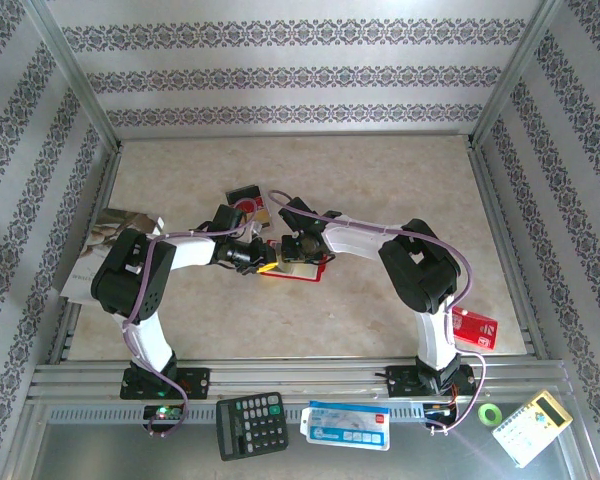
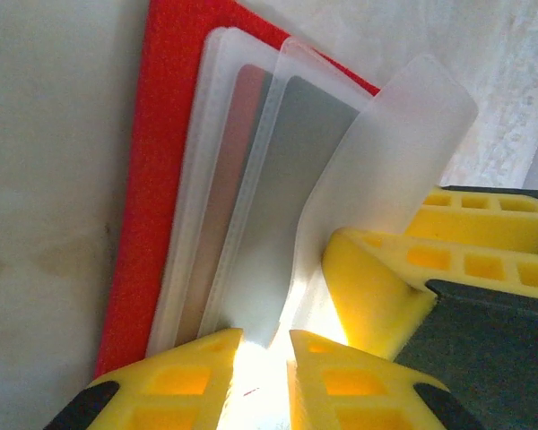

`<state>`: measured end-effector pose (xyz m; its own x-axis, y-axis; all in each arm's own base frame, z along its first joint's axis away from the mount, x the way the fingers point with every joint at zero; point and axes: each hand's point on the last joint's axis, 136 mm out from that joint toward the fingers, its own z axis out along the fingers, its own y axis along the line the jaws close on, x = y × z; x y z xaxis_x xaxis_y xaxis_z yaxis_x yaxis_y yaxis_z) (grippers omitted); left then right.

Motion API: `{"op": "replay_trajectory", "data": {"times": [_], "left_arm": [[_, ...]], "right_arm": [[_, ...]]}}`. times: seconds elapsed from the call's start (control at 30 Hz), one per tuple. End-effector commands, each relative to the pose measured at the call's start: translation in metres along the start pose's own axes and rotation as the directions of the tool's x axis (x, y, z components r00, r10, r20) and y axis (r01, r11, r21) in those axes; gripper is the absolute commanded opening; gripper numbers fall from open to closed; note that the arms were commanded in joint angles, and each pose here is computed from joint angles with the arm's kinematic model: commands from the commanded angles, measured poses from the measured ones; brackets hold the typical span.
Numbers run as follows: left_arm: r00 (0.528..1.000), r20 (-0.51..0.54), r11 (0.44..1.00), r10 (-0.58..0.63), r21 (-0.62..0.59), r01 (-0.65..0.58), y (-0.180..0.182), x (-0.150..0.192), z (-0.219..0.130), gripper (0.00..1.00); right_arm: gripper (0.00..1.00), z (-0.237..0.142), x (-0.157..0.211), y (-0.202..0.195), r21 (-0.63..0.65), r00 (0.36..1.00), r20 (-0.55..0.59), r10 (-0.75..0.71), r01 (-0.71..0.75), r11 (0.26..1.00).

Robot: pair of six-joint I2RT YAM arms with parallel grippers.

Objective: Take the credit cards out of the card holder

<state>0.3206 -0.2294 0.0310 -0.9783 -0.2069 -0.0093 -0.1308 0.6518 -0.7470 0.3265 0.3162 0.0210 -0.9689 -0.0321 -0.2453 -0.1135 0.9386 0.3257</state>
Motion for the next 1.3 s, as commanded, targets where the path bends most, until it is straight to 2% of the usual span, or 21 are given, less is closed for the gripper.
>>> {"op": "replay_trajectory", "data": {"times": [0.0, 0.23, 0.47, 0.63, 0.83, 0.97, 1.1, 1.27], "left_arm": [[0.999, -0.001, 0.999, 0.040, 0.032, -0.040, -0.011, -0.004, 0.005, 0.19], [0.999, 0.012, 0.996, 0.038, 0.076, -0.039, -0.018, -0.008, 0.006, 0.16], [0.998, 0.019, 0.988, 0.057, 0.146, -0.059, -0.035, -0.010, 0.006, 0.17], [0.996, 0.026, 0.983, 0.083, 0.163, -0.086, -0.052, -0.003, 0.002, 0.20], [0.995, 0.044, 0.981, 0.091, 0.166, -0.097, -0.075, 0.007, 0.010, 0.29], [0.992, 0.046, 0.985, 0.113, 0.126, -0.118, -0.082, 0.011, 0.021, 0.34], [0.996, 0.034, 0.991, 0.078, 0.110, -0.081, -0.079, 0.016, 0.034, 0.39], [0.996, 0.040, 0.993, 0.079, 0.090, -0.082, -0.078, 0.016, 0.035, 0.45]], "right_arm": [[0.27, 0.006, 0.016, -0.012, 0.016, 0.998, -0.053, 0.024, -0.023, 1.000], [0.30, -0.027, -0.005, 0.015, -0.167, 0.998, 0.032, 0.059, -0.052, 0.985], [0.35, -0.057, -0.018, 0.020, -0.239, 0.990, 0.099, 0.096, -0.070, 0.969], [0.42, -0.077, -0.026, 0.005, -0.226, 0.973, 0.180, 0.143, -0.100, 0.969], [0.48, -0.102, -0.033, -0.021, -0.204, 0.934, 0.282, 0.220, -0.165, 0.965], [0.50, -0.114, -0.034, -0.037, -0.197, 0.904, 0.336, 0.264, -0.206, 0.958], [0.51, -0.117, -0.034, -0.047, -0.201, 0.888, 0.349, 0.299, -0.241, 0.950], [0.51, -0.116, -0.032, -0.051, -0.205, 0.884, 0.348, 0.313, -0.254, 0.945]]}}
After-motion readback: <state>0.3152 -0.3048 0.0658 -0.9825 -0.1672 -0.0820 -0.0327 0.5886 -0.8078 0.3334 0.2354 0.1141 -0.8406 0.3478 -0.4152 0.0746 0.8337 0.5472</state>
